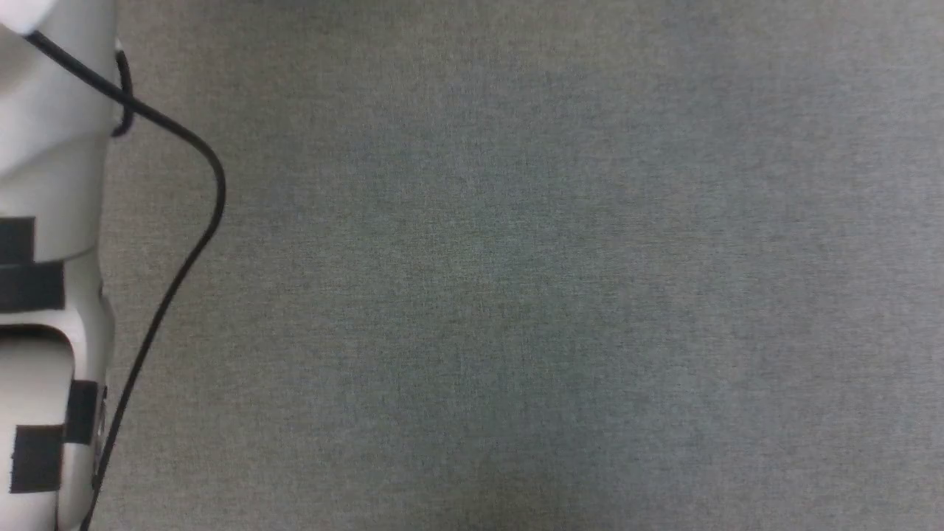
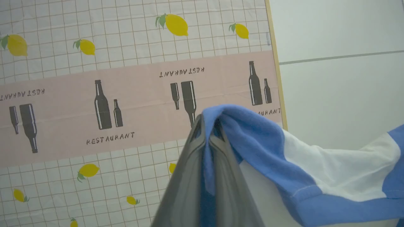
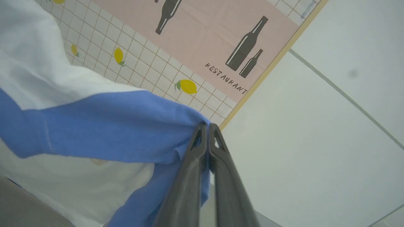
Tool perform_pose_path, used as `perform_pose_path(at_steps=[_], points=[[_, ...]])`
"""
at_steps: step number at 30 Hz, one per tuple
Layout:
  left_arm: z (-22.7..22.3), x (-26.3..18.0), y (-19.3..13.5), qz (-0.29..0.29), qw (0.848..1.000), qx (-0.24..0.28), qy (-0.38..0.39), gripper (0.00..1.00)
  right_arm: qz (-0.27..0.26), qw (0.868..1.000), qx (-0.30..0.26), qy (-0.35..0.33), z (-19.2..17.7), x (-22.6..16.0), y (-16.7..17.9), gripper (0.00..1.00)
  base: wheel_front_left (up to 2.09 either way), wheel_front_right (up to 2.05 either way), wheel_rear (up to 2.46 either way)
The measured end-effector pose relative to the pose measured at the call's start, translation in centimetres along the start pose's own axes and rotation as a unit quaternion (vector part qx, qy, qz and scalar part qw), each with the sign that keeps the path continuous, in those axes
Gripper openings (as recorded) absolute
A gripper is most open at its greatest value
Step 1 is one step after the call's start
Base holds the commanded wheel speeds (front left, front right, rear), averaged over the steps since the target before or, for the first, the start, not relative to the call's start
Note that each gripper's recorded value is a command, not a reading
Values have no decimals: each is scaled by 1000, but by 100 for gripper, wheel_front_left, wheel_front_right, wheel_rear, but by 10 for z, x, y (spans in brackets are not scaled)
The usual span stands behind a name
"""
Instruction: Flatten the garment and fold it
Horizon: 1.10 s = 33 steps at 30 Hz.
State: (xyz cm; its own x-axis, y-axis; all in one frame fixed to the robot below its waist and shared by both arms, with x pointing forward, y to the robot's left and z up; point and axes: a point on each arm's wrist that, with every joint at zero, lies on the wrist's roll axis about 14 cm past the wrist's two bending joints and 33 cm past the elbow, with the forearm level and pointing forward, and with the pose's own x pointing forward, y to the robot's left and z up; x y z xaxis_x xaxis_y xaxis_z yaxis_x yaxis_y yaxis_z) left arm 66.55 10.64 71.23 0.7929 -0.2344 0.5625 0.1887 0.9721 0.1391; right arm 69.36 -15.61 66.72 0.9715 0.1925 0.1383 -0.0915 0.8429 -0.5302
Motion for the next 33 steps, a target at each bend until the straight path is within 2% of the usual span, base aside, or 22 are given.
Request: perform_pose_path(at_steps=[4,8,11,18,25,30,33], points=[[-50,-24,-16,-38,998,-11,45,0,36,999,15,19,-41,2,35,0,0,0,0],[-74,-49,-26,-61,995,-20,72,0,65,997,41,30,-70,-8,61,0,0,0,0],[-66,-80,-42,-97,992,-29,74,0,74,995,69,16,-69,-36,60,0,0,0,0],[-58,-147,-72,-141,980,-52,133,0,83,989,117,44,-74,-105,64,0,0,0,0],[-50,-221,-92,-140,964,-69,214,0,77,980,159,93,-80,-177,74,0,0,0,0],[-51,-269,-108,-140,945,-91,282,0,70,972,183,127,-87,-218,80,0,0,0,0],[-52,-300,-119,-147,926,-106,330,0,67,966,197,151,-92,-243,86,0,0,0,0]])
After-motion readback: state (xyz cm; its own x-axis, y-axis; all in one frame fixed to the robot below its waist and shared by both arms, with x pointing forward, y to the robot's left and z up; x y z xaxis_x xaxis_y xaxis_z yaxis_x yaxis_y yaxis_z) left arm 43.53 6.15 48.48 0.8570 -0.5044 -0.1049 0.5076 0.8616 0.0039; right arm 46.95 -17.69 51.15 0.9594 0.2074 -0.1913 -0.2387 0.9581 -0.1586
